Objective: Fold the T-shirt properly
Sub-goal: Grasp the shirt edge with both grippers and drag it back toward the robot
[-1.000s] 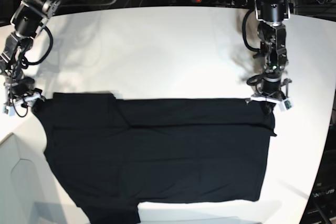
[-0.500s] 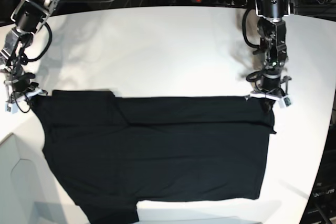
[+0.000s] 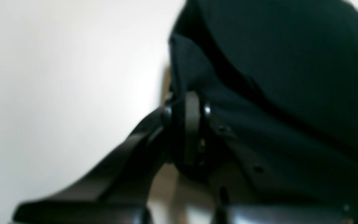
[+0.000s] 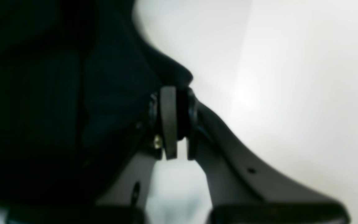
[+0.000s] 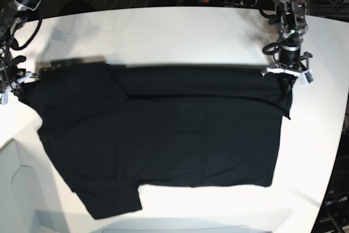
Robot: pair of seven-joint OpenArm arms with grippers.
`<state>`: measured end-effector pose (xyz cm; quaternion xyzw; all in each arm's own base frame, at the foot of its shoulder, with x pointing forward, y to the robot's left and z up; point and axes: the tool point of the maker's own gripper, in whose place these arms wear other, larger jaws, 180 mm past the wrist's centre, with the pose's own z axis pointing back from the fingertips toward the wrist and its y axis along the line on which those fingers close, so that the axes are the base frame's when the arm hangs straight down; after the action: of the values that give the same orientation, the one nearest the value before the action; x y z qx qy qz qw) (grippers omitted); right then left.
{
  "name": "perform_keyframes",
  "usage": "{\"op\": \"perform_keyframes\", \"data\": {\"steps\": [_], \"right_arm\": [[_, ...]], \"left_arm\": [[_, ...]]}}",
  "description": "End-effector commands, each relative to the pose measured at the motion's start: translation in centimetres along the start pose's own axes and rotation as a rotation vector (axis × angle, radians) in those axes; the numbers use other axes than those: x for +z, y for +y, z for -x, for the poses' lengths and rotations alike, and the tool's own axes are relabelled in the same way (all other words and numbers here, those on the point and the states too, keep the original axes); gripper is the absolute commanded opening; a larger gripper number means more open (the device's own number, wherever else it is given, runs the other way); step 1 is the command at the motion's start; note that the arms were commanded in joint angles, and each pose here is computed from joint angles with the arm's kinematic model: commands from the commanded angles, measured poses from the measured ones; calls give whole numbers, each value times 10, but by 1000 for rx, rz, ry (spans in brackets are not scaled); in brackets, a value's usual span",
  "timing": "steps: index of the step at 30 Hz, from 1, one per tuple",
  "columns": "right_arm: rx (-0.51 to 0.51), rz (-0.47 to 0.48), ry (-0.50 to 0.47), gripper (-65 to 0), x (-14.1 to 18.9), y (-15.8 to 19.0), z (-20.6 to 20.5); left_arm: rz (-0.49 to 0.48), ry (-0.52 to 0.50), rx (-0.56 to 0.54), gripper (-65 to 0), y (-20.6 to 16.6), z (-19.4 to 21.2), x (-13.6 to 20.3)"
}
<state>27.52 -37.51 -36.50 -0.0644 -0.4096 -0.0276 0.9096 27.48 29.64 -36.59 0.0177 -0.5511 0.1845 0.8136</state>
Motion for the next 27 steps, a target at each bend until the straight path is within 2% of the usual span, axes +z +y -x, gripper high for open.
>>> {"op": "perform_keyframes", "data": {"steps": [1,7,11,16,19,21,27], "right_arm": [[30,20,-86,-650,7,-9,-30],[76,46,-103,-650,11,-22,-55],[87,31,-136,-650,-2,-16,-104],[171,-25,-73,-650,-24,4,-144],[215,-37,-4,-650,-32,7,-145],[230,-29,4,-650,-31,4,-148],[172,1,-55,-650,-22,-11,-169]], "left_arm": [[8,-87,-17,-647,-1,-29,1],[28,-161,-24,-647,-9,-62,5],[48,-88,-6,-647,-23,-72,-17],[48,-59,32,-647,-28,-81,-25],[45,-68,30,-647,-28,-87,-29],[39,-58,28,-647,-25,-83,-28],[35,-41,19,-647,-21,-76,-25]]}}
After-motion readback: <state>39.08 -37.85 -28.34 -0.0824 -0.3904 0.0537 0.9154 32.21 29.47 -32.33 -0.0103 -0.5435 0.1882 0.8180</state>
